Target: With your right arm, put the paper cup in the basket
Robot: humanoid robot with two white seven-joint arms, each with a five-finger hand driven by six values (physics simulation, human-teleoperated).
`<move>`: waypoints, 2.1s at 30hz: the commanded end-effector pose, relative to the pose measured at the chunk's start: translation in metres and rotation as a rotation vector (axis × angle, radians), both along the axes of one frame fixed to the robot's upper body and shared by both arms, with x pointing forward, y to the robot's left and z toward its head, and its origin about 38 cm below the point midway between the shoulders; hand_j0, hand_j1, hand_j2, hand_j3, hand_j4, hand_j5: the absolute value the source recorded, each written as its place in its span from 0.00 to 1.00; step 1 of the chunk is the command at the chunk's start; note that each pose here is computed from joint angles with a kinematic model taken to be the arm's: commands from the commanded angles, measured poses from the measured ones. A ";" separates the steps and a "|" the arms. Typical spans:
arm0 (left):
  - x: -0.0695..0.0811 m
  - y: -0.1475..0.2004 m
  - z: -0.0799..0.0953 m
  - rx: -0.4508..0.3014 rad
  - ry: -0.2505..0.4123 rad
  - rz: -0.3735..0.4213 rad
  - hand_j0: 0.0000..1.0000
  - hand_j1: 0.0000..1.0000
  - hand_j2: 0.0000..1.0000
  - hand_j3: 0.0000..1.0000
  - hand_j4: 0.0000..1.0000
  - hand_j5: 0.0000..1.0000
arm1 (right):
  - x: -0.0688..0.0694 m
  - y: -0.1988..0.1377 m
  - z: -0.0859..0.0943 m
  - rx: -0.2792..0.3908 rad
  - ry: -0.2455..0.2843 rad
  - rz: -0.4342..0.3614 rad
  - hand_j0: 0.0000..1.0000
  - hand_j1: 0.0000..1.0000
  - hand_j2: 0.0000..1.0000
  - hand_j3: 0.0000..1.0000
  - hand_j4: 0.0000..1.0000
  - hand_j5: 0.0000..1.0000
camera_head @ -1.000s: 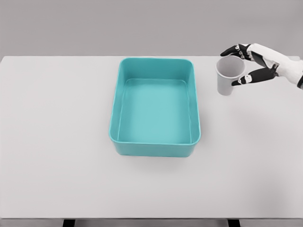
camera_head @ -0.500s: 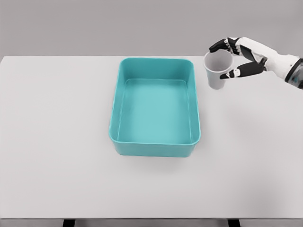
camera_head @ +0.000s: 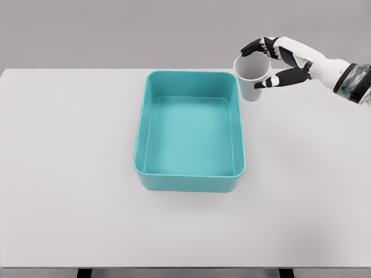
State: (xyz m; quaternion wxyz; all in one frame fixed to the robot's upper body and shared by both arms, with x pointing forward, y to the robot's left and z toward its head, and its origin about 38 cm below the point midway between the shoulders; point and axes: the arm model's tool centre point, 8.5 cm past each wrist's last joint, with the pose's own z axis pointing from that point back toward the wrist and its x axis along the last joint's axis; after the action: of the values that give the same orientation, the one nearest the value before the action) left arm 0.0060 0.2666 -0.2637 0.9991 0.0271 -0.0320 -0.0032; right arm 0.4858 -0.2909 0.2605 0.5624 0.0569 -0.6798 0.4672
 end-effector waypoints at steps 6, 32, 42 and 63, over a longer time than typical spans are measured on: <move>0.000 0.000 0.000 0.000 0.000 0.000 1.00 1.00 1.00 1.00 1.00 1.00 | 0.002 0.019 -0.006 0.032 0.014 0.026 0.71 0.71 0.71 0.71 0.71 0.71; 0.000 0.000 0.000 0.000 0.000 0.000 1.00 1.00 1.00 1.00 1.00 1.00 | 0.012 0.084 -0.032 0.064 0.034 0.086 0.71 0.71 0.71 0.71 0.71 0.71; -0.001 0.000 0.000 0.000 0.002 0.000 1.00 1.00 1.00 1.00 1.00 1.00 | 0.010 0.103 -0.044 0.070 0.045 0.107 0.71 0.71 0.71 0.71 0.71 0.71; 0.000 0.000 0.000 0.000 0.000 0.000 1.00 1.00 1.00 1.00 1.00 1.00 | 0.009 0.134 -0.094 0.053 0.103 0.129 0.72 0.72 0.72 0.72 0.72 0.72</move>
State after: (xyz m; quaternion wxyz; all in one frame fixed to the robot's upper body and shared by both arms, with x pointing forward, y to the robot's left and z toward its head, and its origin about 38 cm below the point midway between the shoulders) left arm 0.0060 0.2666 -0.2637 0.9991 0.0271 -0.0320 -0.0032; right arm 0.4951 -0.1586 0.1686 0.5630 0.1372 -0.6572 0.4821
